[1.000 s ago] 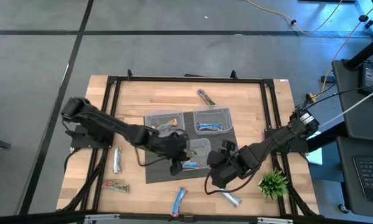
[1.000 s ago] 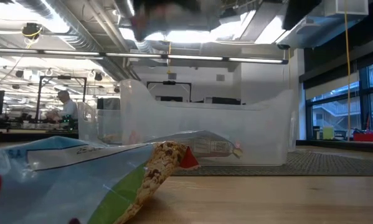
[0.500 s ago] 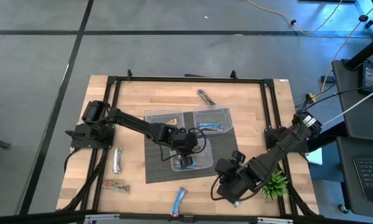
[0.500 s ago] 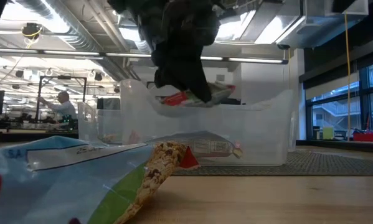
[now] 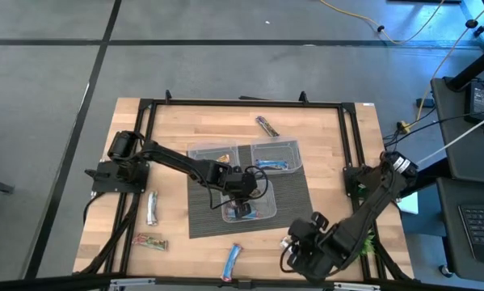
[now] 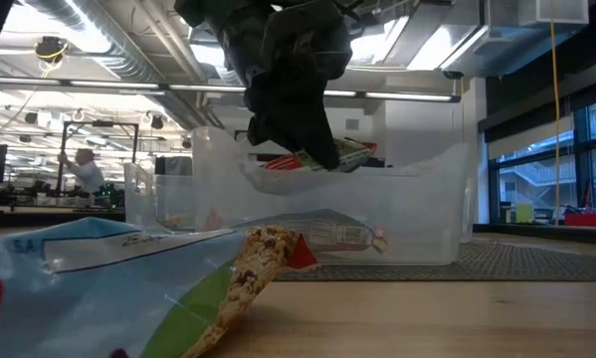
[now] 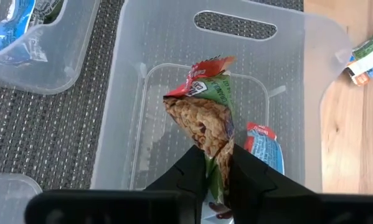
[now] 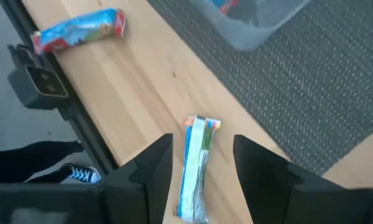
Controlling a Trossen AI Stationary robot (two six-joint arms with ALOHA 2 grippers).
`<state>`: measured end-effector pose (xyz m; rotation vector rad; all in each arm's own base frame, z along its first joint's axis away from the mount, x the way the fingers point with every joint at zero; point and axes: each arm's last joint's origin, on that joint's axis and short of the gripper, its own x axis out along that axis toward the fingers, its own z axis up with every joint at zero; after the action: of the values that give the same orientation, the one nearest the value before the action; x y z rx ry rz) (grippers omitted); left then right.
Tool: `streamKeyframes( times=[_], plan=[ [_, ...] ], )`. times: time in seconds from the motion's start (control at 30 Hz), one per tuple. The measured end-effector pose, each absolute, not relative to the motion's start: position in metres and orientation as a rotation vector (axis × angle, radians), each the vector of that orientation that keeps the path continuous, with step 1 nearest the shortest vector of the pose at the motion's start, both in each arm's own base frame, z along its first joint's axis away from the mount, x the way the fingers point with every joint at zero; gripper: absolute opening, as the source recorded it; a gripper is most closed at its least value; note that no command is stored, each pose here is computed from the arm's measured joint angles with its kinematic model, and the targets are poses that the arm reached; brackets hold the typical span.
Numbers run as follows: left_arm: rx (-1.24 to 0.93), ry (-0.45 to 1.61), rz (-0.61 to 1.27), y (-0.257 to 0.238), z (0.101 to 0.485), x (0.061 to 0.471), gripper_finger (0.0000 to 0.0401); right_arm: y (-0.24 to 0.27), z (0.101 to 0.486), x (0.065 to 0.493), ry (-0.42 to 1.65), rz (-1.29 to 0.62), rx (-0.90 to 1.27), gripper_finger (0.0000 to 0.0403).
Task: Pick and place Granola Bars by type
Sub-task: Put the red granola bar into the bottom transparent bin, then put the yellow granola bar into the top left transparent bin
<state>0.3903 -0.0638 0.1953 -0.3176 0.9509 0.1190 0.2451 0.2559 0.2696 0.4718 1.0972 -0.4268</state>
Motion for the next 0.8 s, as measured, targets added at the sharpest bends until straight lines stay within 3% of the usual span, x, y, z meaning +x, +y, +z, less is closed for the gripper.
streamKeyframes(
  times=[0.4,0.57,0.8],
  plan=[
    [-0.343,0.955,0.124,-0.066,0.195,0.39,0.0107,0.273,0.237,0.251,1.195,-0.429,0.435,0.0178],
    [-0.361,0.955,0.088,-0.066,0.2,0.388,0.0131,0.278,0.223,0.253,1.215,-0.448,0.404,0.0217],
    [-0.4,0.946,0.028,-0.07,0.211,0.385,0.0132,0.284,0.198,0.259,1.235,-0.488,0.349,0.0278]
  ],
)
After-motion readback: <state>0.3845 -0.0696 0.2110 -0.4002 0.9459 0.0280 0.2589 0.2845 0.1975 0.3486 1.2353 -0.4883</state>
